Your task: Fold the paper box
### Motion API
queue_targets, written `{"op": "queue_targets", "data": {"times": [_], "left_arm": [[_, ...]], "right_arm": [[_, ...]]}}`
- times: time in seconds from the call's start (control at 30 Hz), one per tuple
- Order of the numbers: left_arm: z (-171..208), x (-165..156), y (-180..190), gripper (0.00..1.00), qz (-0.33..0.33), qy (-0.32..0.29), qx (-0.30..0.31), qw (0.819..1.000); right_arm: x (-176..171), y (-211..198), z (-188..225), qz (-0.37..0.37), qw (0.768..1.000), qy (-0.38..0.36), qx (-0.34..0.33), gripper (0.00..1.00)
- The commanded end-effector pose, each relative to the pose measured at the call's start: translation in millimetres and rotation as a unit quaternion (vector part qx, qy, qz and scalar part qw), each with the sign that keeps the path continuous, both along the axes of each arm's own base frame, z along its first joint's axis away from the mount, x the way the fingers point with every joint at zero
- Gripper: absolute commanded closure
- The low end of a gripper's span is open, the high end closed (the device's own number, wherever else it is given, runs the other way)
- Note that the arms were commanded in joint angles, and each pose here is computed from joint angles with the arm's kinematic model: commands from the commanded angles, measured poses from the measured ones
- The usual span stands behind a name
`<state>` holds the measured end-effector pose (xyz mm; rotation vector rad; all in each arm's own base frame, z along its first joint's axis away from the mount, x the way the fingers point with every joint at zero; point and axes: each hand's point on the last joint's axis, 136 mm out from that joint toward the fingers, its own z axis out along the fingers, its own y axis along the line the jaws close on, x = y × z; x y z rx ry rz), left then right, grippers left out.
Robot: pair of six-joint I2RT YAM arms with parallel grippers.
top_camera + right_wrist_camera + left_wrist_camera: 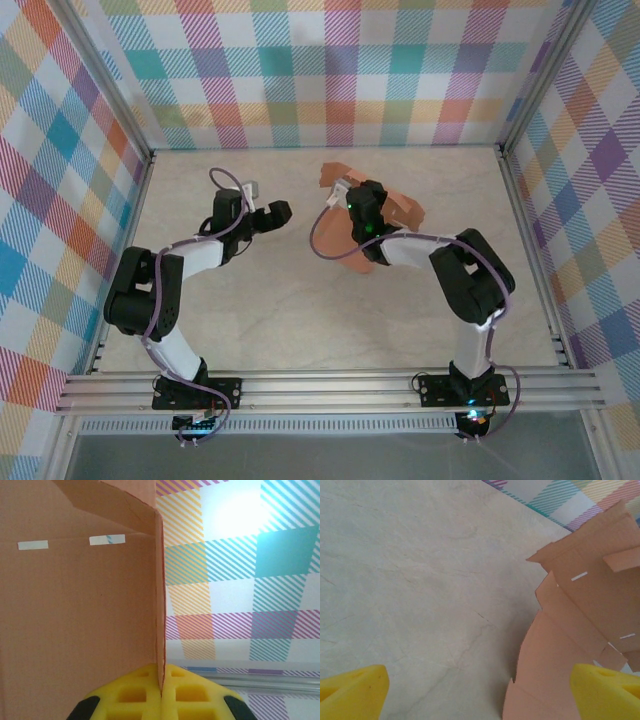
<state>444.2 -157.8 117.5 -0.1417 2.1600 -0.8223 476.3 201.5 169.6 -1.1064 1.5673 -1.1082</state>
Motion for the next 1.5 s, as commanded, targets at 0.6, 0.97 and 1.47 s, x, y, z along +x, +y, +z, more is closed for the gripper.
{"op": "queue_targets", "data": {"times": [0.6,0.97,1.47], "left_arm": [[-14,0,74,0.05,0.066,-0.002,-0.015,0.998],[-24,-2,84,0.05,0.076,0.008,-0.008,0.997],[-53,39,47,0.49,-0.009,0.070,-0.062,0.996]], "right_arm": [[-66,83,-31,0.112,0.992,0.044,-0.022,1.00],[-83,114,-44,0.169,0.985,0.023,-0.027,1.00],[-95,118,-53,0.176,0.983,0.039,-0.020,1.00]]}}
